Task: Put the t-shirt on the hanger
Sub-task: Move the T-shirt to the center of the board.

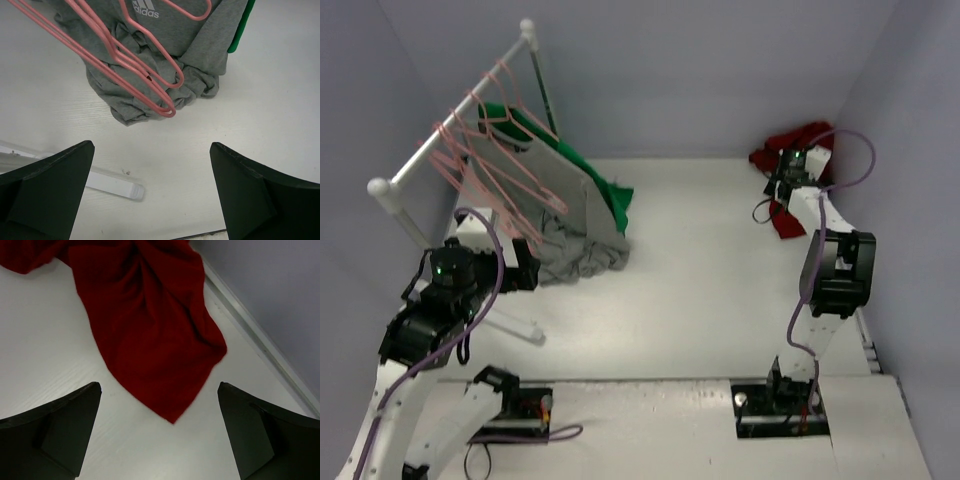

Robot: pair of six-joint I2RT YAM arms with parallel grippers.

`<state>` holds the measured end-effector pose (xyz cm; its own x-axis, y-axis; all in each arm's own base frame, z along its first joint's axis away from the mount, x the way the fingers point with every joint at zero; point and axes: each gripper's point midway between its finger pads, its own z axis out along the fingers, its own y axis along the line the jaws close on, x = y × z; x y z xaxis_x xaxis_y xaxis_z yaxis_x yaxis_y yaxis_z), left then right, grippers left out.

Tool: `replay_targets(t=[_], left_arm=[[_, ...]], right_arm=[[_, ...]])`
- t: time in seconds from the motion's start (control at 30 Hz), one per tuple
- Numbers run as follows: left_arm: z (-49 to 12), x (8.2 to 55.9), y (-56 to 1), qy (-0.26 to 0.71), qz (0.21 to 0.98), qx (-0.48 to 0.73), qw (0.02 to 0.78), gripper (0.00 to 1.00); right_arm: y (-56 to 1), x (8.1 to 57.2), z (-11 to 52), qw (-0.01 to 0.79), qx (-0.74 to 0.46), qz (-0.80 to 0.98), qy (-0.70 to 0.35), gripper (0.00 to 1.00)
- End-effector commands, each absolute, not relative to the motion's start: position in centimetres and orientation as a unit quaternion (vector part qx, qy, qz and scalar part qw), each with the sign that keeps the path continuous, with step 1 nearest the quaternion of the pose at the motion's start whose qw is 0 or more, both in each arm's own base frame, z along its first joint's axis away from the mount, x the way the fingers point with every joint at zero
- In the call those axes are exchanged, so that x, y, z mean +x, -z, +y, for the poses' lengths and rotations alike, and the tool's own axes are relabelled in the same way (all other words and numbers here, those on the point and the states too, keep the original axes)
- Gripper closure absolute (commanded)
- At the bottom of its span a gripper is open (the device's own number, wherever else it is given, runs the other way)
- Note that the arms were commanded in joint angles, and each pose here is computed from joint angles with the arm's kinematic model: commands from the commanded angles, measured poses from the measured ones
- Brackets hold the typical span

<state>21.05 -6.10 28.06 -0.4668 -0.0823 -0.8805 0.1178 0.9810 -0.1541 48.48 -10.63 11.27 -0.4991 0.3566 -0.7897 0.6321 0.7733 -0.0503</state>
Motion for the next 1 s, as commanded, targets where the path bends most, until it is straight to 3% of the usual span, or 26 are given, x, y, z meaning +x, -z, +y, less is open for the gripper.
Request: replay_targets(t=[0.0, 0.27, 0.33, 0.4, 0.53, 0.57, 0.63, 0.77, 0.9, 0.97], left_arm=[[-7.2, 21.5, -29.3, 0.123, 0.845, 0.012, 0.520, 0.03], [-7.3, 22.1, -28.4, 0.115, 0.856, 0.018, 0.504, 0.03], [-7.4, 22.3, -28.3, 0.112, 0.859, 0.020, 0.500, 0.03], [-7.5, 22.6, -28.3, 0.110, 0.860, 0.023, 0.498, 0.03], [-8.1, 22.9, -28.3, 0.118, 0.862, 0.039, 0.491, 0.03], [-8.3, 23.0, -28.2, 0.119, 0.864, 0.044, 0.488, 0.03], [-8.5, 23.2, -28.6, 0.122, 0.863, 0.049, 0.488, 0.03], [-8.6, 23.6, -29.8, 0.120, 0.856, 0.063, 0.499, 0.03], [-8.9, 23.7, -31.5, 0.128, 0.845, 0.070, 0.514, 0.03], [-9.3, 23.5, -32.5, 0.141, 0.838, 0.074, 0.522, 0.03]], right_arm=[[-8.8, 52.2, -12.1, 0.404, 0.302, 0.849, 0.156, 0.00], [-2.6, 54.2, -12.6, 0.360, 0.289, 0.883, 0.085, 0.00], [-0.9, 53.7, -12.6, 0.343, 0.290, 0.892, 0.059, 0.05], [0.5, 53.3, -11.4, 0.325, 0.282, 0.903, 0.008, 0.23], [1.7, 52.3, -9.1, 0.300, 0.277, 0.911, -0.062, 0.69], [2.2, 51.5, -8.1, 0.287, 0.275, 0.914, -0.075, 0.85], [2.2, 49.9, -5.9, 0.273, 0.269, 0.920, -0.086, 0.98], [-0.9, 45.5, 2.1, 0.273, 0.232, 0.930, -0.083, 1.00], [-2.6, 38.5, 12.3, 0.277, 0.136, 0.948, -0.077, 1.00], [-2.8, 32.3, 17.5, 0.274, 0.097, 0.952, -0.092, 1.00]])
